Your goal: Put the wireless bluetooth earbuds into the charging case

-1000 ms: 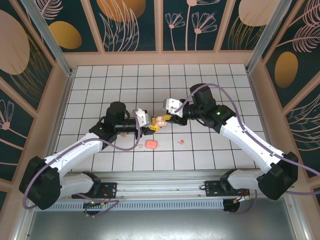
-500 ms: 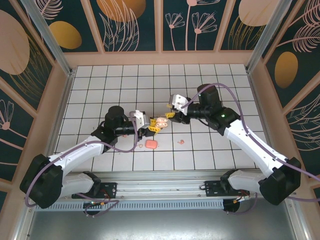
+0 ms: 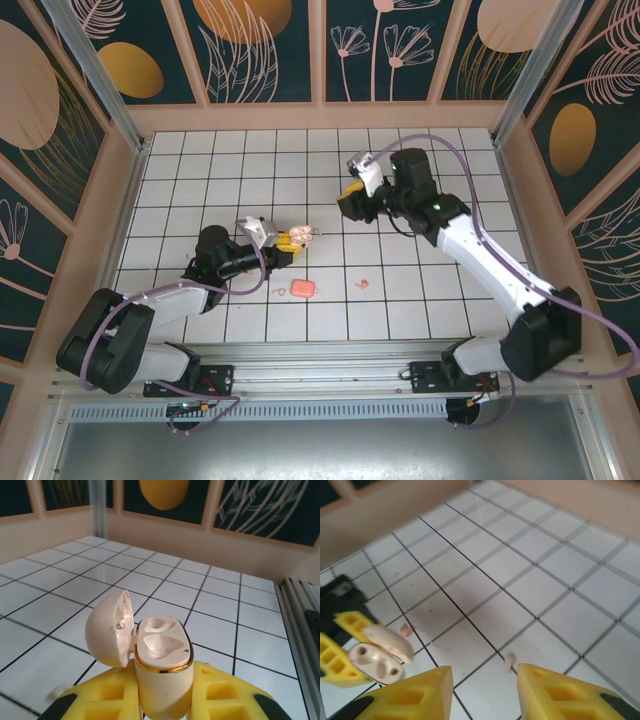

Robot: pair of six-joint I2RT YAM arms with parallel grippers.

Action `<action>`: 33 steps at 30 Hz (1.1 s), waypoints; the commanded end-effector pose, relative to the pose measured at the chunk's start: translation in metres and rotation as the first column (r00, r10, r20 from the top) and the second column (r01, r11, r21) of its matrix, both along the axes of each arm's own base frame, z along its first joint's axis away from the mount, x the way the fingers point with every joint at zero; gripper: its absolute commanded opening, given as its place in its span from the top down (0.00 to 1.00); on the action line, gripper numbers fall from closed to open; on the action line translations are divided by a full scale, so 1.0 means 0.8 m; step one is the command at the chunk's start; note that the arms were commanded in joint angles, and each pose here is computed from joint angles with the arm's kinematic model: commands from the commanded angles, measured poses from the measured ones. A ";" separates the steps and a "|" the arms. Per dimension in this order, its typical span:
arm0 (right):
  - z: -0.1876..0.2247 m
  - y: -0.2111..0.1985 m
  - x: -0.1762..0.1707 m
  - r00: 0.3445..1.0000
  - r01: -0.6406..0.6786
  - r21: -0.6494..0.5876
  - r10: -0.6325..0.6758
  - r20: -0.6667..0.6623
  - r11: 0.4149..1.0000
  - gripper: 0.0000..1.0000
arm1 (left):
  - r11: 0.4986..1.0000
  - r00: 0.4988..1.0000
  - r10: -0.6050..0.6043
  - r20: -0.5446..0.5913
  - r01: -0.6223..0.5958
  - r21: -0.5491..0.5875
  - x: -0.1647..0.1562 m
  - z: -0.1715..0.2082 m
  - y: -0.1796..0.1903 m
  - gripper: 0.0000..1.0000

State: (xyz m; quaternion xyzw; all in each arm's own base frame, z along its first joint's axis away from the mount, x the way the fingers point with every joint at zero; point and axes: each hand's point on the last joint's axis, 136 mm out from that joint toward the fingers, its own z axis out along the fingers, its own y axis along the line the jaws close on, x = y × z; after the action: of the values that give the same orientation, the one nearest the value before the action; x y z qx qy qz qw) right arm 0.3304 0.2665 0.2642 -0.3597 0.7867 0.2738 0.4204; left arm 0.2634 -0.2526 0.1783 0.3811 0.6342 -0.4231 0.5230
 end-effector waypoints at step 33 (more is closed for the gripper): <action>-0.264 0.068 0.074 0.857 -0.032 -0.567 -0.269 -0.439 0.823 0.65 | 0.958 0.963 0.242 -0.114 -0.256 -0.130 0.021 -0.014 0.083 0.90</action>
State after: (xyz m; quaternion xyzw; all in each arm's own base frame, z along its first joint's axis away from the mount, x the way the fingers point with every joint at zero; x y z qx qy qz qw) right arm 0.3946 0.3217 0.0589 -0.3323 0.9297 0.1071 0.1175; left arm 0.2782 -0.1882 0.1598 0.2341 0.6785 -0.4238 0.5525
